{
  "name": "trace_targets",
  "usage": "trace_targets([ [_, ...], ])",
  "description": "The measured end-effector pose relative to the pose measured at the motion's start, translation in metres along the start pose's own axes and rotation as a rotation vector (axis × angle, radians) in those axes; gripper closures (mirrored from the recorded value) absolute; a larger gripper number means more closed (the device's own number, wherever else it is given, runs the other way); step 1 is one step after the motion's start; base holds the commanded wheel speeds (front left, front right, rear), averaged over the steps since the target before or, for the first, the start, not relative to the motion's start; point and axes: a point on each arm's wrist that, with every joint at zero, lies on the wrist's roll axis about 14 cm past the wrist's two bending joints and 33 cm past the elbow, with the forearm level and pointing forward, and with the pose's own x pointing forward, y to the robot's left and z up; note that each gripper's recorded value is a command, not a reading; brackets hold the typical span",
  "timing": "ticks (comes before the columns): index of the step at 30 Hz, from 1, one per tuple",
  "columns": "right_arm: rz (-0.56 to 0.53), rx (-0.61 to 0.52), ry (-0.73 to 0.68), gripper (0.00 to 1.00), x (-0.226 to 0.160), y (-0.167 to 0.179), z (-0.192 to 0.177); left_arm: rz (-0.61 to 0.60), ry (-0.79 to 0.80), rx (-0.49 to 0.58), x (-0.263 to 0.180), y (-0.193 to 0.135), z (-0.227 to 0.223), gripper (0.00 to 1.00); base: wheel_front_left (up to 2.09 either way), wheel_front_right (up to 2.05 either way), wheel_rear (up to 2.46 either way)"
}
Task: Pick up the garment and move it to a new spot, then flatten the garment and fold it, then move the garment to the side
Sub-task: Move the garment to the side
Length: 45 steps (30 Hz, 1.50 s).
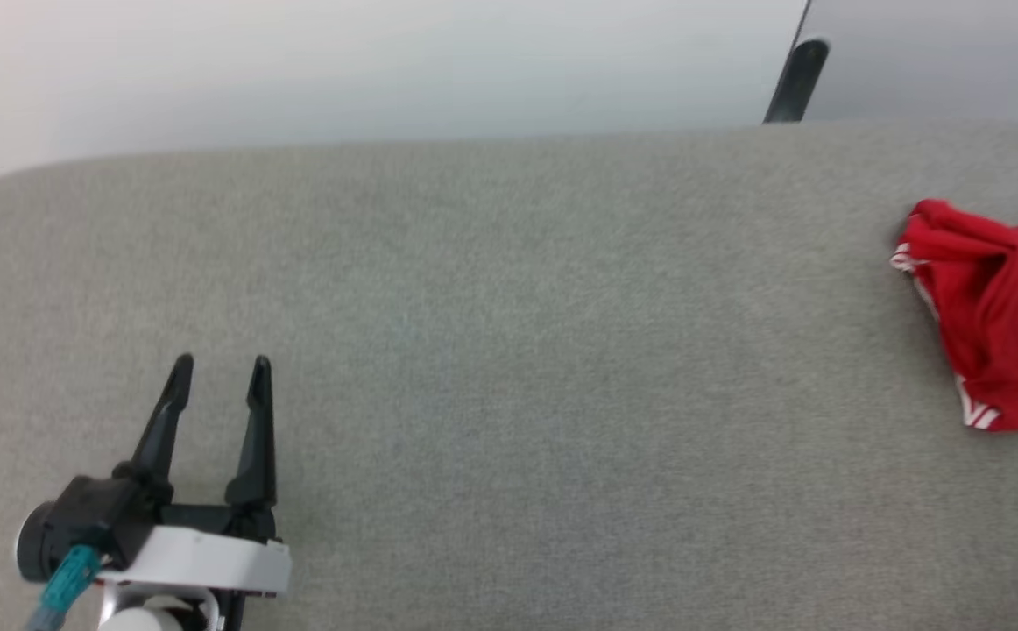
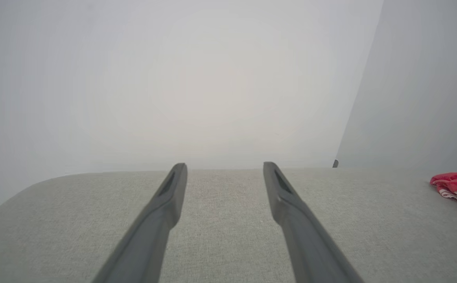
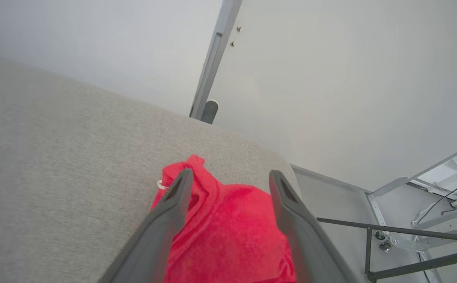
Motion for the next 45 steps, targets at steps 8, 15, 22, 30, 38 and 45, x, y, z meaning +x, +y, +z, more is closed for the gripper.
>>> trace_targets([
  [8, 0.054, 0.056, -0.162, 0.0, -0.033, 0.035, 0.008, -0.014, -0.023, 0.003, -0.009, -0.006, 0.011, 0.0, 0.0, 0.0, 0.0],
  [15, 0.051, 0.141, -0.293, 0.0, -0.058, 0.052, 0.012, -0.019, -0.021, -0.001, -0.018, -0.01, 0.013, 0.0, 0.0, 0.0, 0.0],
  [22, 0.033, 0.196, -0.353, 0.0, -0.074, 0.06, 0.014, -0.001, -0.018, -0.001, -0.027, -0.004, 0.015, 0.0, 0.0, 0.0, 0.0],
  [30, 0.037, 0.236, -0.409, 0.0, -0.088, 0.076, 0.023, 0.015, -0.01, 0.003, -0.033, 0.002, 0.014, 0.0, 0.0, 0.0, 0.0],
  [38, 0.037, 0.265, -0.431, 0.0, -0.102, 0.09, 0.021, 0.021, -0.01, 0.0, -0.035, 0.003, 0.014, 0.0, 0.0, 0.0, 0.0],
  [45, 0.05, 0.295, -0.418, 0.0, -0.108, 0.103, 0.014, 0.021, -0.008, -0.001, -0.036, 0.002, 0.013, 0.0, 0.0, 0.0, 0.0],
])
